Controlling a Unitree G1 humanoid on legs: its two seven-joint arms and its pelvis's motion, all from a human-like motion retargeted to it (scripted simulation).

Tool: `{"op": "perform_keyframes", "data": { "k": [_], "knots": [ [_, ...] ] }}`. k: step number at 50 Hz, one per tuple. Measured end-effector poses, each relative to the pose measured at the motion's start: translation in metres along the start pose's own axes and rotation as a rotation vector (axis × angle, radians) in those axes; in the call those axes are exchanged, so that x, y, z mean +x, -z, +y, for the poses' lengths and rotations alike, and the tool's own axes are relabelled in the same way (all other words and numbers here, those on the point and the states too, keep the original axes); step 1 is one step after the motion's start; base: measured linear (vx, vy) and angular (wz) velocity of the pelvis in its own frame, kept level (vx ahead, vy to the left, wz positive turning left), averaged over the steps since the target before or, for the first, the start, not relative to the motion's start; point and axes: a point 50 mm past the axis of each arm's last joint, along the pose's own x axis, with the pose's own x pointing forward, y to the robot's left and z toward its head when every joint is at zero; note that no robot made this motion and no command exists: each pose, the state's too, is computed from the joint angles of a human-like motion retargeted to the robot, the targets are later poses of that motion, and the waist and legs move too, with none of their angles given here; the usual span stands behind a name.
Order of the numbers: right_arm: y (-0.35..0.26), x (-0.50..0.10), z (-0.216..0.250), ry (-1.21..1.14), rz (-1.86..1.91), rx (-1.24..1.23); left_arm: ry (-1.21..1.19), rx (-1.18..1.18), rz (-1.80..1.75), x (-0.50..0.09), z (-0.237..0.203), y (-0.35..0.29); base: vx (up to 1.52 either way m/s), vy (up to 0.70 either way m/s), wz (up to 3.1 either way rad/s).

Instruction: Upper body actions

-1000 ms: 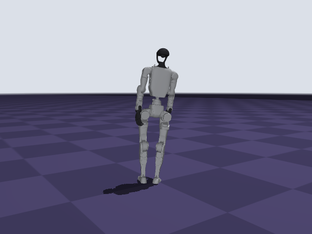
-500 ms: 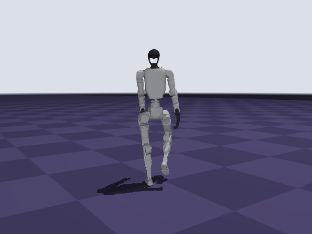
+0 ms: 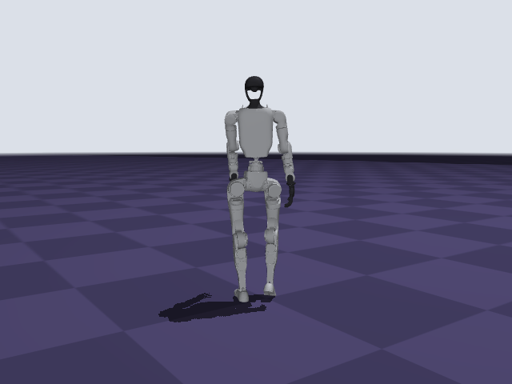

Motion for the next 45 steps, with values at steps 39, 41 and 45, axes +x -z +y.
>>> {"op": "perform_keyframes", "data": {
  "k": [39,41,45],
  "knots": [
    [-0.293,-0.125,0.053,-0.042,-0.809,-0.245,-0.166,-0.367,0.876,-0.138,0.081,0.308,0.01,-0.14,0.05],
    [-0.291,-0.124,0.055,-0.038,-0.808,-0.250,-0.158,-0.365,0.848,-0.133,0.081,0.303,0.01,-0.03,0.08],
    [-0.282,-0.115,0.056,-0.014,-0.783,-0.280,-0.150,-0.329,0.794,-0.120,0.087,0.288,0.02,0.00,0.01]
  ]
}}
